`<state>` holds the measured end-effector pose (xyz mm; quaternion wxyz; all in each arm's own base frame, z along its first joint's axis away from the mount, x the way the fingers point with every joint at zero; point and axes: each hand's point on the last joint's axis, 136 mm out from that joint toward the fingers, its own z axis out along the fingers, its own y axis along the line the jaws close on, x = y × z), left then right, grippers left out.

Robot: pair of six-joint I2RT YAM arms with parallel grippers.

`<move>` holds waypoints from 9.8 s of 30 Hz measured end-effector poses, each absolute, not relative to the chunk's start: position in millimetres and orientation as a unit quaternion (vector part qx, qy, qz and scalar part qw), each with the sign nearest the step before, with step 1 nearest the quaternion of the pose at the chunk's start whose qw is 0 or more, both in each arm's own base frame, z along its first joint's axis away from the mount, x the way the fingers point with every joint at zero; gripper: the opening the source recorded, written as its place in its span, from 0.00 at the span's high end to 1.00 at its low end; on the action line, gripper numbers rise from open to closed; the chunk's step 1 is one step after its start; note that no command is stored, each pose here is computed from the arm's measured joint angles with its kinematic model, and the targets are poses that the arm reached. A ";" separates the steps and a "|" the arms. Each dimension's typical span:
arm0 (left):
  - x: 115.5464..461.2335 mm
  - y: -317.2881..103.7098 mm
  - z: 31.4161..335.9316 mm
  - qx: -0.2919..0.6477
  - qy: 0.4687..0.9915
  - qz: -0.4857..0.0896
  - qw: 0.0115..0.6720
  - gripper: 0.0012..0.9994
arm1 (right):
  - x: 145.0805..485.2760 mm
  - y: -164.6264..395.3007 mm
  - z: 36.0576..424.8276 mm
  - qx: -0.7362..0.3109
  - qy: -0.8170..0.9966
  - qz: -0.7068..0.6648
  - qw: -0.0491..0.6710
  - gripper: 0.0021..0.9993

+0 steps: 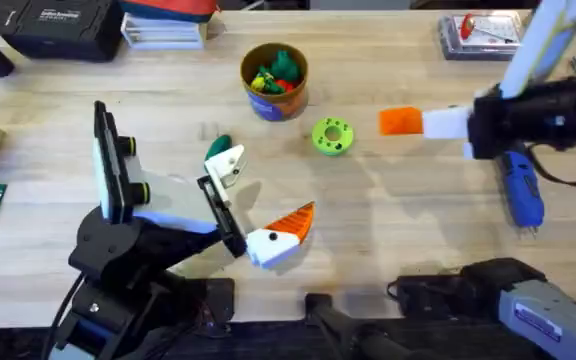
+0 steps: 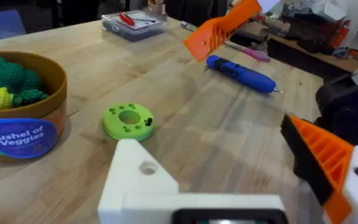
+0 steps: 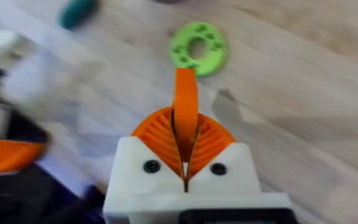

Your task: Pick up the gripper from the table and insert it into the empty holder that is missing its gripper. Then pick up a screw, insert it into the mounting hole, and use the screwdriver to tighten it. Finally, clean up the table by picking up the vegetable and placing it into the bucket.

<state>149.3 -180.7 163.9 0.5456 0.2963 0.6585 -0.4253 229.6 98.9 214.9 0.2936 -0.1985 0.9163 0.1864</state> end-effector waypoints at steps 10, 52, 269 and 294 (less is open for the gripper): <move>149.3 -180.7 163.9 0.296 0.658 -0.425 0.546 0.01 | 232.3 197.3 203.1 -0.147 0.897 0.385 0.162 0.99; 151.8 -179.3 163.7 0.286 0.663 -0.424 0.546 0.01 | 214.4 292.4 169.5 -0.119 0.740 0.643 -0.161 0.99; 145.6 -182.3 164.5 0.298 0.657 -0.436 0.538 0.01 | 295.2 176.4 54.8 -0.199 0.969 -0.003 0.144 0.72; 145.6 -182.3 164.5 0.298 0.657 -0.436 0.538 0.01 | 305.3 190.4 67.2 -0.216 0.962 0.012 0.167 0.62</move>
